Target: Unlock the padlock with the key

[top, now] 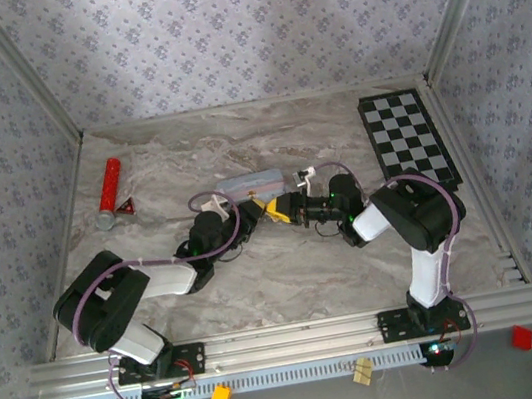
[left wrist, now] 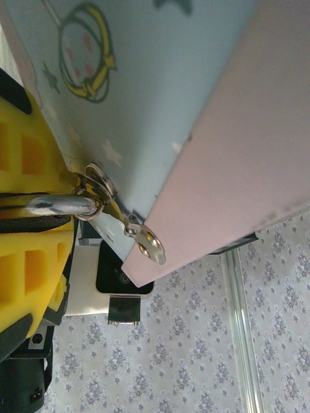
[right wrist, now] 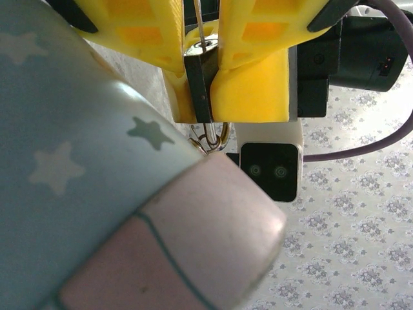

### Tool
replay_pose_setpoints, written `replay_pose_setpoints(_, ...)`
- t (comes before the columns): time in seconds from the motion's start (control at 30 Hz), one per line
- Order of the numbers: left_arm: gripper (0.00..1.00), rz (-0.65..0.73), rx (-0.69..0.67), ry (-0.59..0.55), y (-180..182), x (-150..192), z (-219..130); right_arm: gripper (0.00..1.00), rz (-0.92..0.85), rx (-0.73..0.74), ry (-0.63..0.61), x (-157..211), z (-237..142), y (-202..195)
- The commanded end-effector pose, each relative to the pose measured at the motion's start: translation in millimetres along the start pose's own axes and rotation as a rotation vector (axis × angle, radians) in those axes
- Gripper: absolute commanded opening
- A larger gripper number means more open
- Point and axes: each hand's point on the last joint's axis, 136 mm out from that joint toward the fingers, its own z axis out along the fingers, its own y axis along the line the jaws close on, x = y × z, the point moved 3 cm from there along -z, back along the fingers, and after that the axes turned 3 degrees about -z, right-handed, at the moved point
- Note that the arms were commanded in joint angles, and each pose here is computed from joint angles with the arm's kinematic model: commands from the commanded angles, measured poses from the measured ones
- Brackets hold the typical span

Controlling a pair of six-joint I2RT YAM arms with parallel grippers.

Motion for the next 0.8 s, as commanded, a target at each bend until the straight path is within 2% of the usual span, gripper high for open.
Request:
replay_pose_setpoints(0.0,0.00,-0.019,0.066,0.180,-15.5,34.9,-8.1,0.18,-0.062,-0.023,-0.166,-32.8,-2.5,13.4)
replay_pose_setpoints(0.3,0.00,-0.018,0.062,0.177,-14.2,34.6,-7.8,0.21,-0.082,-0.036,-0.130,-24.5,-1.6,18.4)
replay_pose_setpoints(0.77,0.00,-0.029,0.058,0.163,-12.6,31.8,-8.6,0.25,-0.074,-0.023,-0.149,-25.8,-9.3,15.8)
